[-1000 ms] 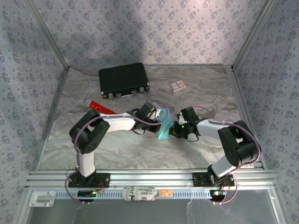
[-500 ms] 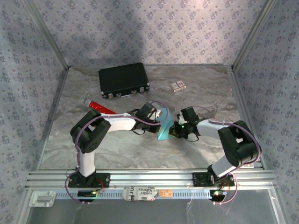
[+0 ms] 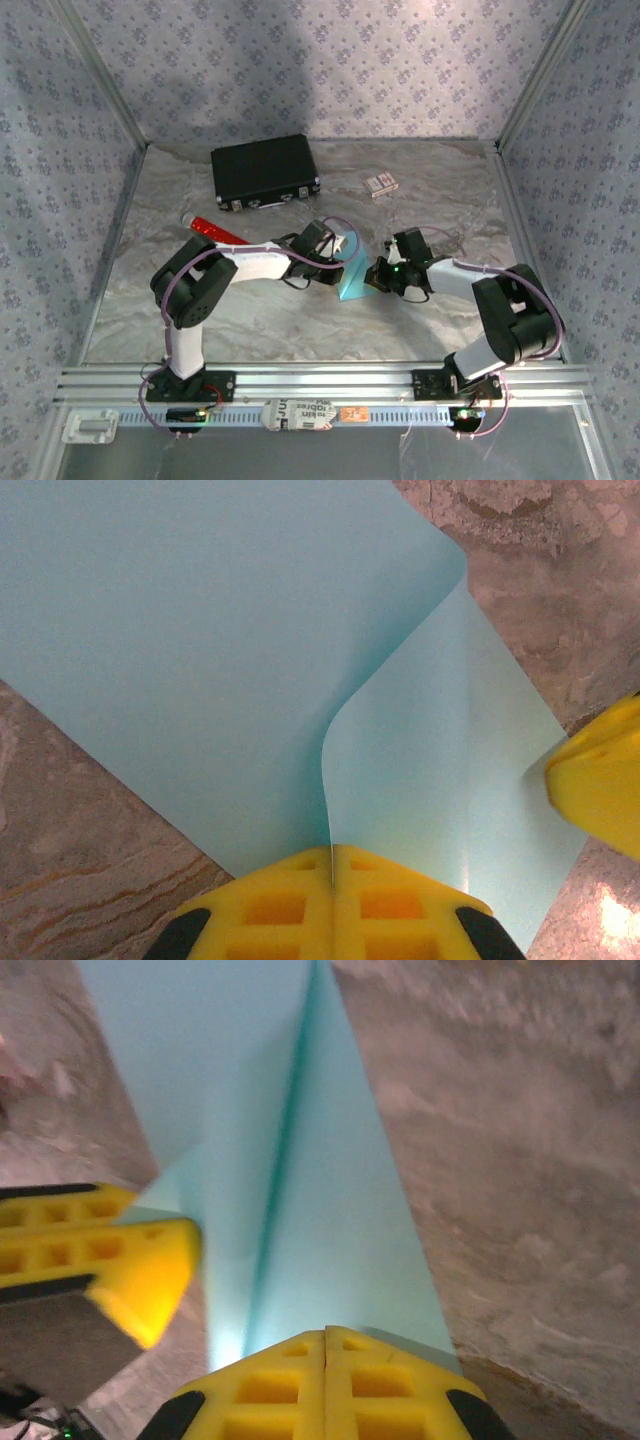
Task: Fold a paper plane with a square sheet of paper (pick it up from the middle)
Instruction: Fold the triangle a second time at the center of the table.
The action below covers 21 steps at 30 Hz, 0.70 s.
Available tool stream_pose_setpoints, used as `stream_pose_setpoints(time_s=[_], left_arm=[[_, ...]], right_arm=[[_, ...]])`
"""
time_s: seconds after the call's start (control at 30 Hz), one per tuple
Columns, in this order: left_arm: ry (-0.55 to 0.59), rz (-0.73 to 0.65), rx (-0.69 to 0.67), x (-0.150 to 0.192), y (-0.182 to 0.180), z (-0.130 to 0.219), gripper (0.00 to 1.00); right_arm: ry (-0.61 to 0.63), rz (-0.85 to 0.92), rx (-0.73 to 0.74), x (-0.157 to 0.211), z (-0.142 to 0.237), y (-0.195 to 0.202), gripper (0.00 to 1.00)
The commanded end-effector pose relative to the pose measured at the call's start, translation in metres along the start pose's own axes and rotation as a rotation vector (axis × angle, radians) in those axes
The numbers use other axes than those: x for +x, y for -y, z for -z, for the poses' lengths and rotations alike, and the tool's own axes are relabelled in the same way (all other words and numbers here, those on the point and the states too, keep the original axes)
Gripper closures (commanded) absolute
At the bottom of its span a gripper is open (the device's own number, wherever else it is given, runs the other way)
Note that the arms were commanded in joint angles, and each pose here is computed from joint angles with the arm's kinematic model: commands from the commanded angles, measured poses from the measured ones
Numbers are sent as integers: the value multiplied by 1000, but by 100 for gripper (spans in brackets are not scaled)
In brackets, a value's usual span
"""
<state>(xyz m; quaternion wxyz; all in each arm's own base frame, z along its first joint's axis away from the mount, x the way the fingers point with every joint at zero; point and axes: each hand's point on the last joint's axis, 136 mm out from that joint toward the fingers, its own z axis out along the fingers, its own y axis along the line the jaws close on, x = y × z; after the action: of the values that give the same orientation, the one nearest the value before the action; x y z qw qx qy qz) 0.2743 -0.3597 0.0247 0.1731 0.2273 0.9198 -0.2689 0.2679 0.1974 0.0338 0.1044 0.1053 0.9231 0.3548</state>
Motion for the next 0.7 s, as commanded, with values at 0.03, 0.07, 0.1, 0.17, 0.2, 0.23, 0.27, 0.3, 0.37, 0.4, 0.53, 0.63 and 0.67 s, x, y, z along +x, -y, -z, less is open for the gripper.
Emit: stream_pose_setpoints(time_s=[0.03,0.07,0.1,0.17,0.2,0.23,0.27,0.3,0.37,0.4,0.53,0.63,0.67], left_arm=[[-34,9,-17,11,-9,-7,96],[-34,10,-18,11,-9,-7,96],[-34,10,-17,11,-9,-7,96],[-32,12,-16,10,-9,-7,96],[-32,12,-16,11,-9,-7,96],[-31,13,-16,10,-9,-7,96],[-32,14,-17,10,-10,-8,96],[-32,13,-15,10,-9,-8,96],[-33,14,-15,11,-10,-8,96],[-34,12,-13,11,-9,-8,96],[-36,13,-13,11,-9,-9,96],[-40,13,-14,12,-10,-9,96],[-38,13,-15,12,-10,-9,96]], right_arm=[[32,4,-137,-13,4,-32,99],[30,3,-153,-14,2,-36,99],[25,1,-162,-15,0,-38,99],[19,8,-184,-17,-4,-46,99],[18,10,-190,-18,-5,-48,99],[11,8,-191,-18,-8,-49,99],[8,9,-191,-19,-9,-50,99],[5,8,-189,-19,-11,-50,99],[-2,5,-190,-19,-15,-51,99],[-8,4,-192,-18,-17,-50,99],[-20,-4,-207,-18,-23,-52,99],[-31,-12,-197,-16,-27,-48,99],[-33,-16,-185,-15,-29,-44,99]])
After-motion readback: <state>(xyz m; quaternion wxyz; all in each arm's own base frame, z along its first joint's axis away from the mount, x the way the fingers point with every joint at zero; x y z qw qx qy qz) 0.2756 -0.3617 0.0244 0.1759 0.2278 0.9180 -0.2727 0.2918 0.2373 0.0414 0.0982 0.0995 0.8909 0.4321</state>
